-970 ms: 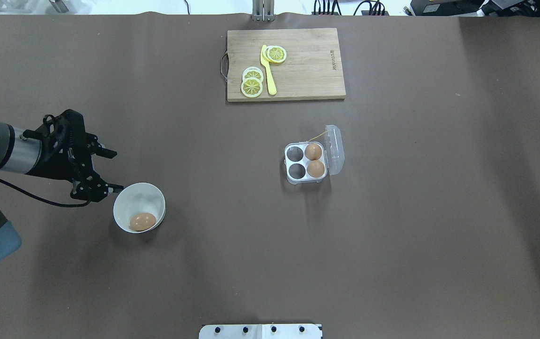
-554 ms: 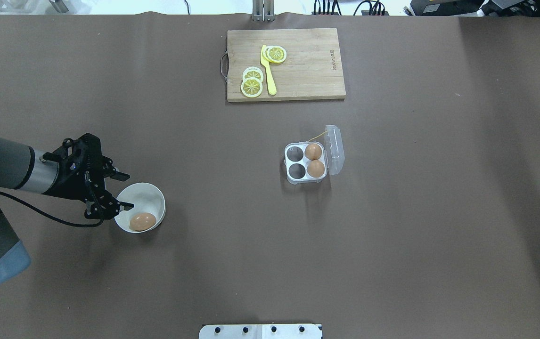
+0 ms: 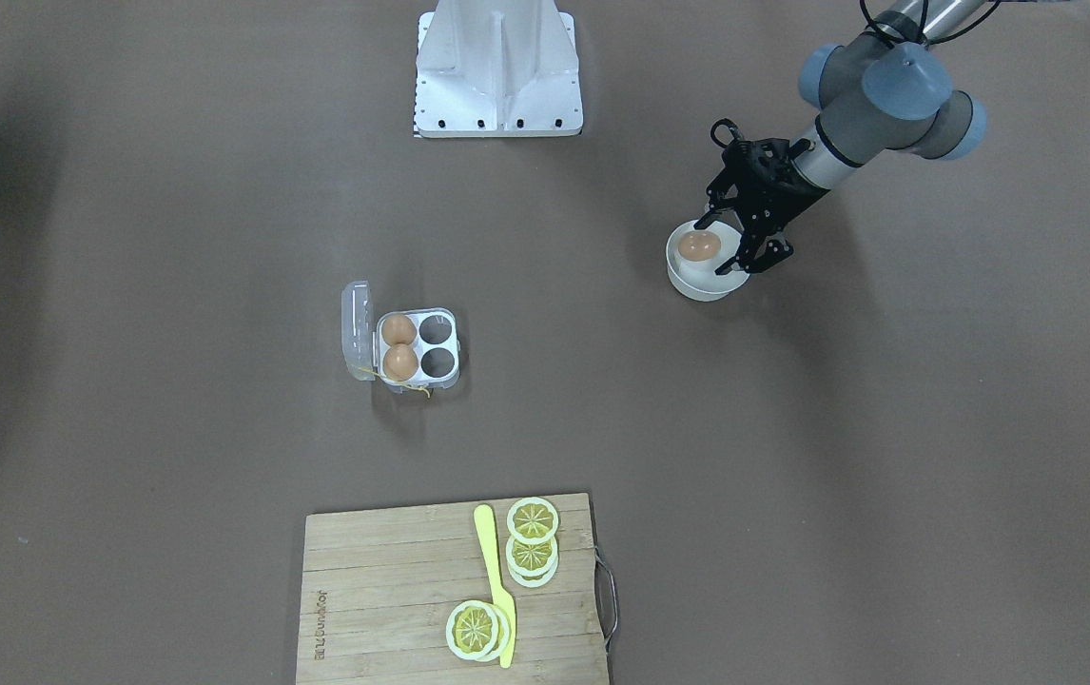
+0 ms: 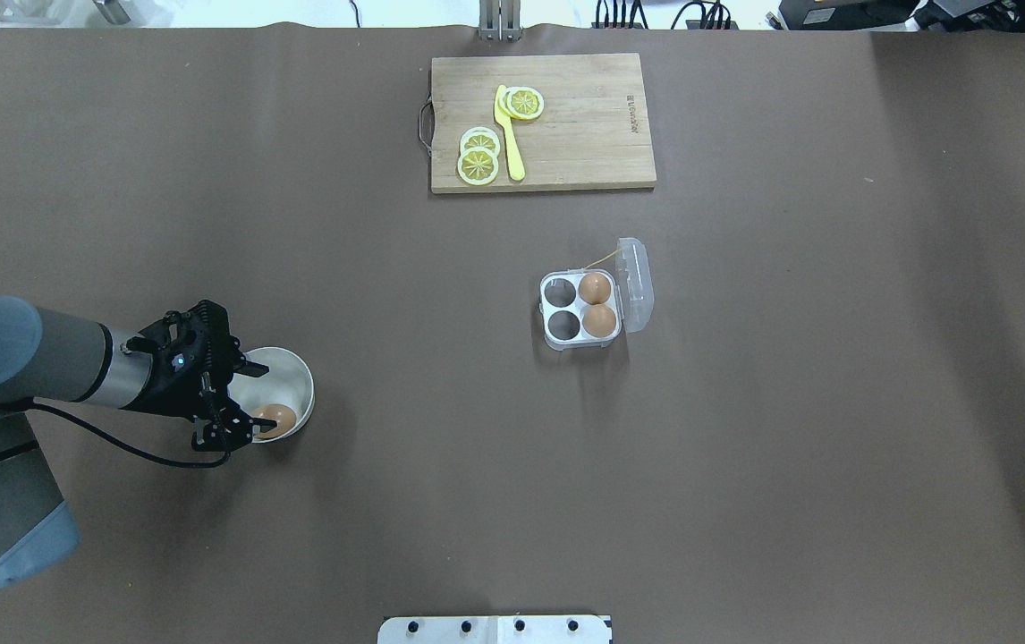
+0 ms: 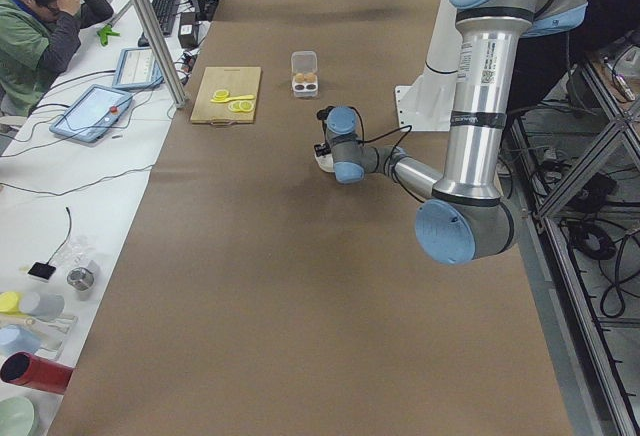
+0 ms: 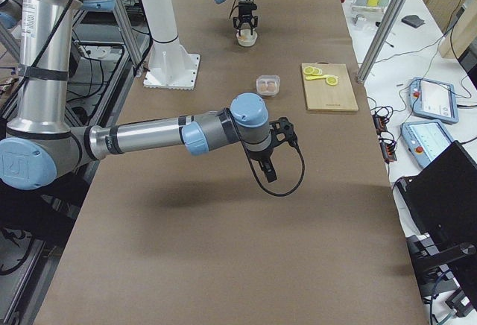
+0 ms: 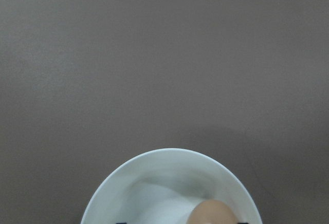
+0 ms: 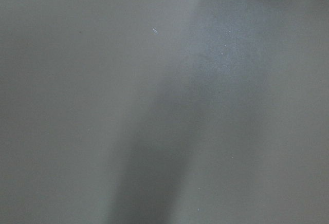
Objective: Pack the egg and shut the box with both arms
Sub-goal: 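Lower the left gripper into the bowl and close it on the egg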
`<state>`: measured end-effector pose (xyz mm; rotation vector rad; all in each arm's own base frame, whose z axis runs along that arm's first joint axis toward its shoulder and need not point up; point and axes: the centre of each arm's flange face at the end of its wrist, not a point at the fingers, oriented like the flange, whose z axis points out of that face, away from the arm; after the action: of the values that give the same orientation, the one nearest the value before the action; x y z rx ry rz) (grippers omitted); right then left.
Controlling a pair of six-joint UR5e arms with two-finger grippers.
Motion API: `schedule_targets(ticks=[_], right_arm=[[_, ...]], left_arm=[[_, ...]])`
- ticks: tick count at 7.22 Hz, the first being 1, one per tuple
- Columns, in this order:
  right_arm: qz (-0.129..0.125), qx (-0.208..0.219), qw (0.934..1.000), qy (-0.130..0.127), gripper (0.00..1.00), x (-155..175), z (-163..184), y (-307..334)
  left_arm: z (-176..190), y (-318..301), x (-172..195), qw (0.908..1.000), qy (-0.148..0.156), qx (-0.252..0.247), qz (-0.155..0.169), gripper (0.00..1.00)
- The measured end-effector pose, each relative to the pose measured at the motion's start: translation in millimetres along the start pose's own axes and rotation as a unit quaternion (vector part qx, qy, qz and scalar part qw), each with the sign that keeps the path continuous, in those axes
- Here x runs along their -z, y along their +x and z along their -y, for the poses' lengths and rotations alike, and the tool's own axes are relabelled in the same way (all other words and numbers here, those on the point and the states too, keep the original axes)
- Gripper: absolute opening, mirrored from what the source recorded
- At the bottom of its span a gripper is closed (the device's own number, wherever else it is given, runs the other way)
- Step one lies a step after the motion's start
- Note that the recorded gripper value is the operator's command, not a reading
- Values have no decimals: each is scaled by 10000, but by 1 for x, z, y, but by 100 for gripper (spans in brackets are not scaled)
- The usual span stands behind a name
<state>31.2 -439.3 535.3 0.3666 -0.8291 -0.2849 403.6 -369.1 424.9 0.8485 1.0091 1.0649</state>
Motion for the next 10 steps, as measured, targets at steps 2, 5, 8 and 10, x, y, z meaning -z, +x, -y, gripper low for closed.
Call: schedule_targets(ticks=[2, 5, 8, 10], right_arm=[[-2, -2, 10000, 0, 100, 0, 0, 0], [-2, -3, 10000, 0, 100, 0, 0, 0], [-4, -5, 10000, -7, 100, -1, -1, 1], [-11, -8, 10000, -12, 100, -1, -1, 1]], left_arm=[[-4, -1, -6, 10000, -55, 19, -1, 77], [-5, 1, -10, 10000, -77, 20, -8, 74], [-6, 3, -13, 9999, -99, 16, -30, 73], [-8, 4, -15, 9999, -123, 20, -41, 70]])
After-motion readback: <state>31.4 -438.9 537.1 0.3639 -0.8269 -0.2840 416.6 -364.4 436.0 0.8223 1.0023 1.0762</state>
